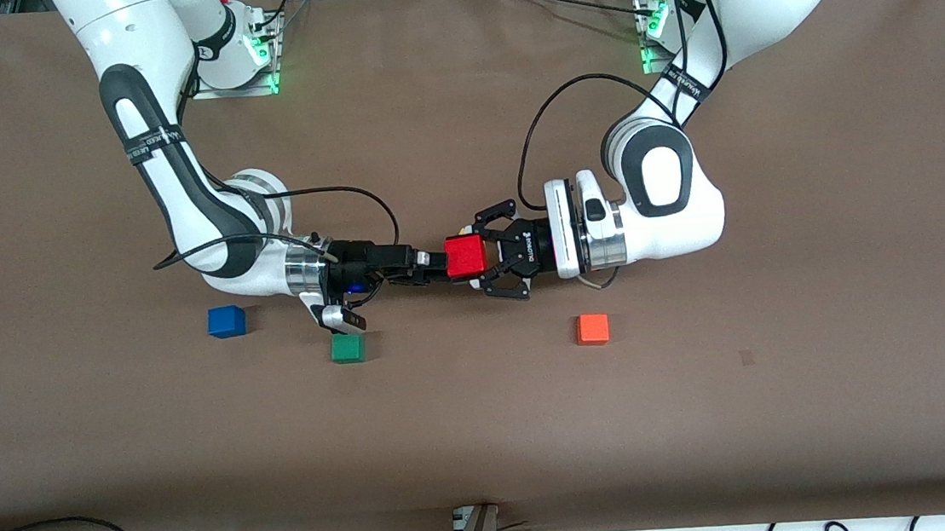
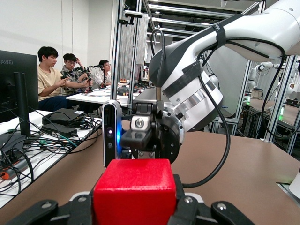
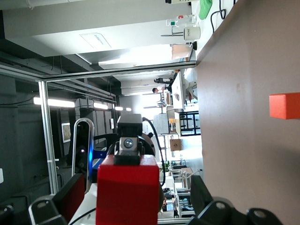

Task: Pass red block to right arm, stack on blue
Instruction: 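Close the right gripper on the red cube beside the left gripper, then open the left gripper while the right gripper pulls the cube away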

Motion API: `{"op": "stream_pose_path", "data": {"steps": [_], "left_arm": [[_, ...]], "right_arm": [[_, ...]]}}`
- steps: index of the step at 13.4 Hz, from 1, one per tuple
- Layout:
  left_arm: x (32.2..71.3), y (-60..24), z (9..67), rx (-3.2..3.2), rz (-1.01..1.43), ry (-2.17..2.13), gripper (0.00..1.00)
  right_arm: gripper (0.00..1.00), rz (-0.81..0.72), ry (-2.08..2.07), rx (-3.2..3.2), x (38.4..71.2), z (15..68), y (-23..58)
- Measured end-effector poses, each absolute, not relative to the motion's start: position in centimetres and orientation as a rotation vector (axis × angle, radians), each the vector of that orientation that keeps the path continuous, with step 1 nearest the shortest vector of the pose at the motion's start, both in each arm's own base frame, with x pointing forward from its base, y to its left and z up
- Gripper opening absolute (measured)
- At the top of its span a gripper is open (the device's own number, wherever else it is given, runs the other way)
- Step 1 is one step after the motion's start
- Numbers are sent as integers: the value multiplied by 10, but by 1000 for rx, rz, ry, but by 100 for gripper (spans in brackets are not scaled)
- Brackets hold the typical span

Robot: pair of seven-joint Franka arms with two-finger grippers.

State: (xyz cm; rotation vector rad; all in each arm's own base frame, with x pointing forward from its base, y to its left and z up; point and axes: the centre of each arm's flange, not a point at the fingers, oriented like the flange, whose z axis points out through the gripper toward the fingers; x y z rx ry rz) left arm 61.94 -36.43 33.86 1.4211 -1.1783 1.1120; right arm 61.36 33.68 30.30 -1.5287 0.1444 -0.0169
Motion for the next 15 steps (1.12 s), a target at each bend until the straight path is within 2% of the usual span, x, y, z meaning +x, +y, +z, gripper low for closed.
{"op": "stream_pose_path", "data": {"steps": [4, 6, 7, 8, 12, 15], "left_arm": [[619, -365, 339, 1421, 1112, -1178, 56], [619, -365, 339, 1421, 1112, -1178, 56], [619, -364, 339, 1421, 1112, -1178, 56], [619, -364, 338, 1420, 1116, -1180, 56], [619, -364, 338, 1420, 1116, -1179, 56], [619, -365, 339, 1418, 1115, -1177, 81]], "right_arm": [[94, -19, 148, -1529, 614, 307, 336], [74, -19, 150, -1531, 613, 307, 336], [61, -19, 151, -1530, 614, 307, 336], [55, -14, 159, -1528, 614, 307, 336], [55, -15, 160, -1528, 614, 307, 336], [55, -22, 164, -1528, 617, 310, 332]]}}
